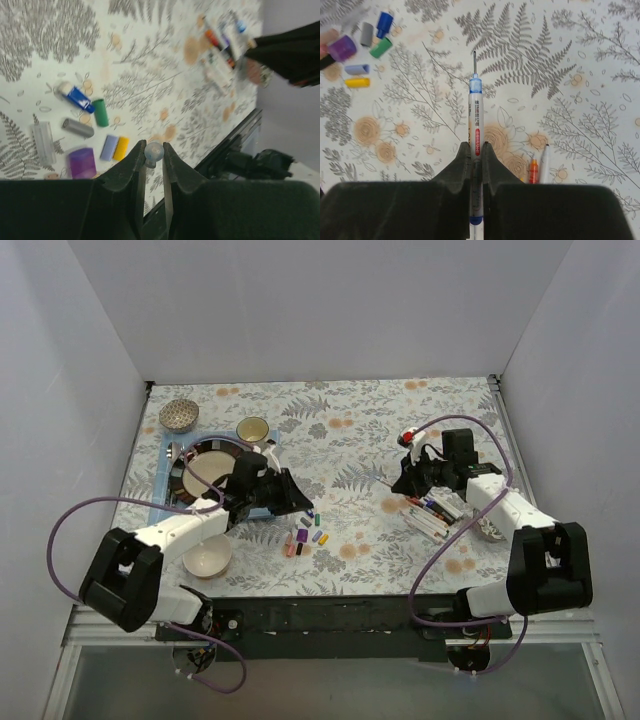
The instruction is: Open the pen caps
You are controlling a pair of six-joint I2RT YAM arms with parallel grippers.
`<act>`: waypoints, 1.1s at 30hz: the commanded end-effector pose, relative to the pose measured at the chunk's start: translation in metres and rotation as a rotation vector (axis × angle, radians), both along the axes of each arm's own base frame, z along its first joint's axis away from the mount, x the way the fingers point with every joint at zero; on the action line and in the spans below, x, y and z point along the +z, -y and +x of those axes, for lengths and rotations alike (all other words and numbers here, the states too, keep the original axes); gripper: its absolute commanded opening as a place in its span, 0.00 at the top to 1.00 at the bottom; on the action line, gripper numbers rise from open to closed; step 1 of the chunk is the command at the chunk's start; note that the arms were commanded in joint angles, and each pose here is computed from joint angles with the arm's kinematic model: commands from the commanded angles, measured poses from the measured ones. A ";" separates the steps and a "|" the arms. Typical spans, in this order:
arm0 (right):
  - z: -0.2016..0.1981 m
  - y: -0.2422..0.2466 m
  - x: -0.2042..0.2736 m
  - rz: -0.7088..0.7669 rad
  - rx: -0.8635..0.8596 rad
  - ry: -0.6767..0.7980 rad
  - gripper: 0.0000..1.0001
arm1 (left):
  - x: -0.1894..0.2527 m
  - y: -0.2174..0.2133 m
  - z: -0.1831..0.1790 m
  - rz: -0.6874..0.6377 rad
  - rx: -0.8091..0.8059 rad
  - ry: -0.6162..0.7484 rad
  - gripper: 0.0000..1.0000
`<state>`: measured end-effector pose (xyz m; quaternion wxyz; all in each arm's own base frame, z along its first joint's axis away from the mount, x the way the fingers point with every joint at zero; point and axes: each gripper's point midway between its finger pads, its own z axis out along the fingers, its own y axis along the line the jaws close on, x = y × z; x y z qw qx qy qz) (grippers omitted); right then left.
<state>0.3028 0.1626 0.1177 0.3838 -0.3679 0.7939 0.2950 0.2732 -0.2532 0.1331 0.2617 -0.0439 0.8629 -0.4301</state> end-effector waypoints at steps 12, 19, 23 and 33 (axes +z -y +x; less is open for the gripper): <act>0.002 0.031 -0.021 -0.148 -0.006 -0.058 0.99 | -0.087 -0.011 -0.006 0.431 -0.032 -0.072 0.83; 0.002 0.037 -0.023 -0.167 -0.017 -0.058 0.99 | -0.080 -0.012 0.004 0.450 -0.016 -0.035 0.57; 0.007 0.052 -0.023 -0.223 -0.057 -0.033 0.99 | -0.067 -0.014 0.005 0.440 -0.002 0.003 0.52; -0.001 0.102 -0.042 -0.342 -0.184 -0.053 0.99 | 0.030 -0.039 0.014 0.414 0.098 0.293 0.35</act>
